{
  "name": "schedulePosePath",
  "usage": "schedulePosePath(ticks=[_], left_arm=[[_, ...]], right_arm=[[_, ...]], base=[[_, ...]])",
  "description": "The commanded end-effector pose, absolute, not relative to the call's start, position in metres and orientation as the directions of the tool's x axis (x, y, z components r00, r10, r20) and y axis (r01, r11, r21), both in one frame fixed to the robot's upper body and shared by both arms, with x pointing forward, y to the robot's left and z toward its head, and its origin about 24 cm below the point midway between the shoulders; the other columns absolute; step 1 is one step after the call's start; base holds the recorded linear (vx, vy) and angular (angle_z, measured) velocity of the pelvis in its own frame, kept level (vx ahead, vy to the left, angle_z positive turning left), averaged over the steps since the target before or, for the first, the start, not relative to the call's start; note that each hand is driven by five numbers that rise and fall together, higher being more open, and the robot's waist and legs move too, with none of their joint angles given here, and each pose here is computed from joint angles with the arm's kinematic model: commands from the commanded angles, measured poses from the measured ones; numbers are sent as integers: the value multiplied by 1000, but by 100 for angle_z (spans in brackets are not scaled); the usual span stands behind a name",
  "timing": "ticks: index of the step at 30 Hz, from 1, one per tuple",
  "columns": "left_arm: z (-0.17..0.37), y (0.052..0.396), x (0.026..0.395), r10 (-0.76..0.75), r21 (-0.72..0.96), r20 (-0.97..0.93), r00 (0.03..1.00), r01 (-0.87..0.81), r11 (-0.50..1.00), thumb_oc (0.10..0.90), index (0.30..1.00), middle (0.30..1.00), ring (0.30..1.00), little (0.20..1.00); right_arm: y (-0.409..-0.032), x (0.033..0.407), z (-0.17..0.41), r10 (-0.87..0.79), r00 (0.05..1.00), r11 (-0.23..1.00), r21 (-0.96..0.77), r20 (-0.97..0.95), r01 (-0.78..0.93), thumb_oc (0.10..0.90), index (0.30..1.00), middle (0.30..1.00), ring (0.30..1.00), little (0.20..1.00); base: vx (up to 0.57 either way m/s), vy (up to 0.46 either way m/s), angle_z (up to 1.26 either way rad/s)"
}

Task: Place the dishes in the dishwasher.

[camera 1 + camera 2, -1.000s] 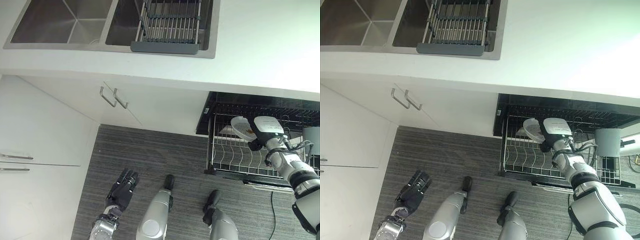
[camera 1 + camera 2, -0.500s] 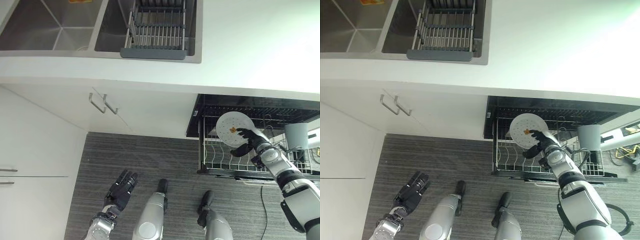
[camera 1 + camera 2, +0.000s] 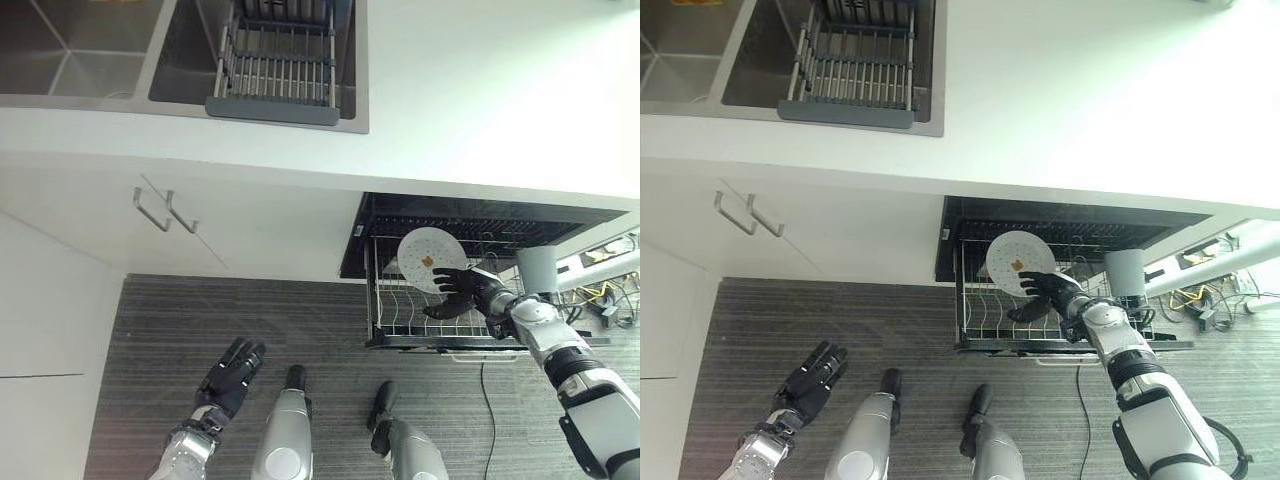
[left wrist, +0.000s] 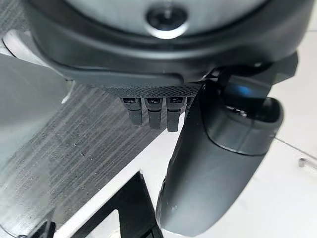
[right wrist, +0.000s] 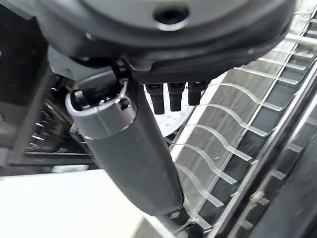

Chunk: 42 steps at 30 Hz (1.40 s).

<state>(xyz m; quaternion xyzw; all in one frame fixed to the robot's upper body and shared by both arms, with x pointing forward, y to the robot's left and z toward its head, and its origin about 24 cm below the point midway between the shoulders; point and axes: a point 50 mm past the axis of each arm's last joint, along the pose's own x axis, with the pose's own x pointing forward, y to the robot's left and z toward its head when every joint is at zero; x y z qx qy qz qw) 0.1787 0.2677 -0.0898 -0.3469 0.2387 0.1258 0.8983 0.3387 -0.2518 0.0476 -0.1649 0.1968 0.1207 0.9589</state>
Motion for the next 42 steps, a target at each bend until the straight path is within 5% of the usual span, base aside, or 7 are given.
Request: schedulePosePath(ticks=[1,13,27,33,42], left_arm=[[-82,274,176,55,-529,-480,876,-339,778,800,900,900,900,900],[-99,272,142,129,-517,-522,843,-433,738,800,900,900,900,900],[-115,246,120,129,-557,-547,827,-474,682,800,900,900,900,900],[-120,240,111,119,-558,-567,815,-486,672,800,900,900,900,900],[-121,248,116,106,-529,-592,799,-485,696,800,900,900,900,900]], right_arm=[[-280,343,83,92,952,953,-251,-290,-169,800,900,900,900,900],[-285,282,86,-57,998,990,-129,-28,53,800,900,900,900,900],[-319,222,94,-549,800,816,-50,243,576,800,900,900,900,900],[-322,210,50,-636,771,772,6,21,636,800,900,900,900,900],[-295,190,-60,-474,668,676,249,-574,694,800,900,900,900,900]], base=[[0,0,0],[40,19,-19],[38,72,-19],[38,28,-4],[28,-29,5]])
